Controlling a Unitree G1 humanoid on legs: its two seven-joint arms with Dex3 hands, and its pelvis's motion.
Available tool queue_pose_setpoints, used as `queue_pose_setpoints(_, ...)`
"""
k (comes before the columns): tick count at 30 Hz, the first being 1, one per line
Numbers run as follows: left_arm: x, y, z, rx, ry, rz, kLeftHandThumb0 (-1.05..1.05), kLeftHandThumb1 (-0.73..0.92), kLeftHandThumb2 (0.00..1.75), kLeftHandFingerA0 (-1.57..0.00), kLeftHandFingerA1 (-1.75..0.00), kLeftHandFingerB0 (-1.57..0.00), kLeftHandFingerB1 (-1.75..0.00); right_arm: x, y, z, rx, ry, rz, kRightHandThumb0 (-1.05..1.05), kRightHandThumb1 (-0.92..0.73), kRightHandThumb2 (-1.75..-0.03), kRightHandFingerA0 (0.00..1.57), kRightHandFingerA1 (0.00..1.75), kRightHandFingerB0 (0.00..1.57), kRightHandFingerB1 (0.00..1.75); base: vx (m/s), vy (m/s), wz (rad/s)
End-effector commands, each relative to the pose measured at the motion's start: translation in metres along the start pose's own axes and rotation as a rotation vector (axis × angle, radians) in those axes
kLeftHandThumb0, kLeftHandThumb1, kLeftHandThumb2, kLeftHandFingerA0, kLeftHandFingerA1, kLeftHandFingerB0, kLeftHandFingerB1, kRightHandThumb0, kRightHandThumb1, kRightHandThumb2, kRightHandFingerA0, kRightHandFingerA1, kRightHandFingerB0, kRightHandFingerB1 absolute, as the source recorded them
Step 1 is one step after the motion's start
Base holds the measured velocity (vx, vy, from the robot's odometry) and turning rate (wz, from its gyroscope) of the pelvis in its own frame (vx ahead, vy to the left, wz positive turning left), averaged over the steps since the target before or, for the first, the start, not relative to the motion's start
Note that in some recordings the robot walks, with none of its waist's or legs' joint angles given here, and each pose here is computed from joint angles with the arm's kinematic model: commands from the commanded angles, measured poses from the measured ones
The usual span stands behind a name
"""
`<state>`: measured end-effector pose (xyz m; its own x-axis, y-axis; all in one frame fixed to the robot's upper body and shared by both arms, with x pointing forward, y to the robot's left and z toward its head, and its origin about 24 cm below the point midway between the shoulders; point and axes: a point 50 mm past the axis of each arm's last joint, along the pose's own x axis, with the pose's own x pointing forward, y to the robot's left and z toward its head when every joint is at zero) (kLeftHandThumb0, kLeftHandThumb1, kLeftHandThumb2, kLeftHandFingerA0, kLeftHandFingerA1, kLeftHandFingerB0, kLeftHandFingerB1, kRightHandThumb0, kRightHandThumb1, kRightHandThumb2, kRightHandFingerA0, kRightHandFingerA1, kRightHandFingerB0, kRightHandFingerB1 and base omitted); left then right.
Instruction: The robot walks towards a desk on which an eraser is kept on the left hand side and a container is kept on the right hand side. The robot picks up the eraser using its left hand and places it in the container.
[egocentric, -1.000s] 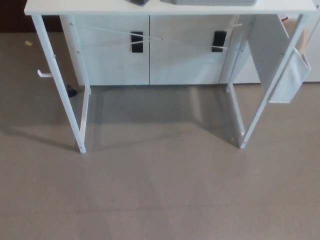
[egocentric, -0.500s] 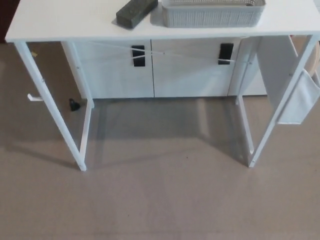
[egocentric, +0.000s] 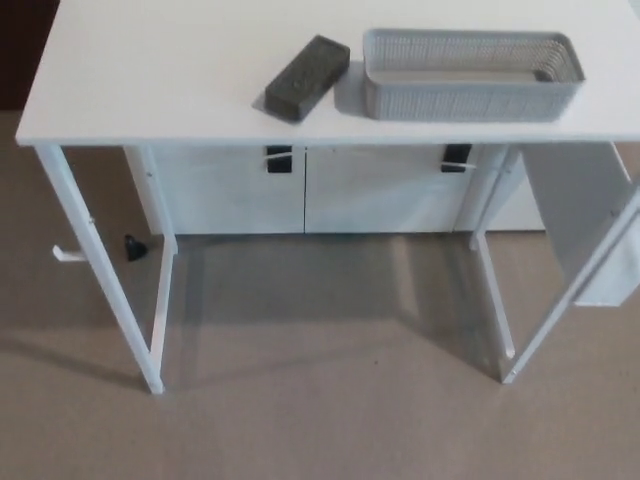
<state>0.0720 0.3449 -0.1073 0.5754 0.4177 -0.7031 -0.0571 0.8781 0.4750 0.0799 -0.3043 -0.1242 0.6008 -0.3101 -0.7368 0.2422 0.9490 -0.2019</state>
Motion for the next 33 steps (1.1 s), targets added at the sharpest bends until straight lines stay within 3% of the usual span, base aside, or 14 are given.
queue_pose_setpoints(1, 0.000, 0.002, 0.000, -0.003, -0.008, 0.019, -0.37, 0.64, 0.60, -0.58, -0.45, -0.39, -0.33, -0.001, -0.006, -0.001, 0.011, 0.002, -0.015, -0.21, -0.44, -0.55, 0.70, 0.72, 0.38, 0.49, 0.20, -0.007, 0.08)
queue_pose_setpoints(2, -0.001, 0.002, 0.000, -0.005, -0.009, 0.017, -0.36, 0.65, 0.60, -0.58, -0.45, -0.39, -0.32, -0.001, -0.006, -0.001, 0.019, 0.004, -0.013, -0.20, -0.44, -0.55, 0.70, 0.72, 0.37, 0.49, 0.19, -0.017, 0.09)
queue_pose_setpoints(3, -0.001, 0.001, -0.001, -0.005, -0.007, 0.015, -0.44, 0.52, 0.80, -0.52, -0.56, -0.32, -0.45, -0.001, -0.007, -0.002, 0.023, 0.004, -0.011, -0.19, -0.44, -0.55, 0.71, 0.72, 0.37, 0.48, 0.18, -0.059, 0.08)
queue_pose_setpoints(5, -0.001, 0.001, 0.000, -0.006, -0.015, 0.019, -0.44, 0.52, 0.81, -0.53, -0.57, -0.32, -0.45, 0.001, -0.006, 0.000, 0.019, 0.010, -0.018, -0.17, -0.44, -0.53, 0.71, 0.69, 0.38, 0.46, 0.15, -0.128, 0.09)
queue_pose_setpoints(7, 0.000, 0.000, 0.001, -0.013, -0.017, 0.017, -0.44, 0.52, 0.80, -0.53, -0.57, -0.32, -0.45, 0.002, -0.006, 0.002, 0.011, 0.004, -0.019, -0.21, -0.44, -0.55, 0.71, 0.69, 0.39, 0.49, 0.24, -0.164, 0.12)
queue_pose_setpoints(8, 0.000, 0.000, 0.001, -0.001, -0.018, 0.008, -0.37, 0.66, 0.60, -0.57, -0.46, -0.38, -0.32, 0.002, -0.006, 0.003, 0.009, -0.001, -0.018, -0.19, -0.44, -0.55, 0.71, 0.70, 0.39, 0.49, 0.29, -0.321, 0.14)
queue_pose_setpoints(16, -0.001, 0.000, -0.002, -0.007, -0.009, 0.014, -0.38, 0.63, 0.59, -0.59, -0.50, -0.39, -0.33, 0.002, -0.004, 0.007, -0.011, -0.021, -0.006, -0.17, -0.44, -0.52, 0.73, 0.72, 0.40, 0.49, 0.21, -0.151, 0.02)
queue_pose_setpoints(17, -0.002, 0.000, -0.002, 0.003, -0.015, 0.012, -0.45, 0.52, 0.81, -0.52, -0.57, -0.32, -0.45, 0.002, -0.004, 0.006, -0.010, -0.022, -0.004, -0.18, -0.44, -0.53, 0.73, 0.73, 0.40, 0.49, 0.17, 0.041, -0.15)
queue_pose_setpoints(19, -0.002, -0.001, -0.002, 0.032, -0.022, 0.017, -0.45, 0.52, 0.81, -0.53, -0.57, -0.32, -0.46, 0.001, -0.005, 0.006, -0.014, -0.025, -0.001, -0.19, -0.44, -0.53, 0.71, 0.72, 0.40, 0.48, 0.15, 0.074, -0.06)
queue_pose_setpoints(20, -0.002, -0.002, -0.002, 0.021, -0.024, 0.006, -0.37, 0.65, 0.59, -0.57, -0.46, -0.38, -0.32, 0.001, -0.004, 0.007, -0.021, -0.028, -0.003, -0.19, -0.44, -0.52, 0.72, 0.72, 0.40, 0.50, 0.22, 0.115, -0.02)
queue_pose_setpoints(33, -0.004, -0.017, -0.002, 0.040, -0.047, -0.023, -0.37, 0.65, 0.59, -0.54, -0.47, -0.38, -0.32, 0.003, -0.003, 0.008, -0.014, -0.020, -0.002, -0.21, -0.44, -0.53, 0.68, 0.70, 0.40, 0.48, 0.20, 0.049, 0.08)
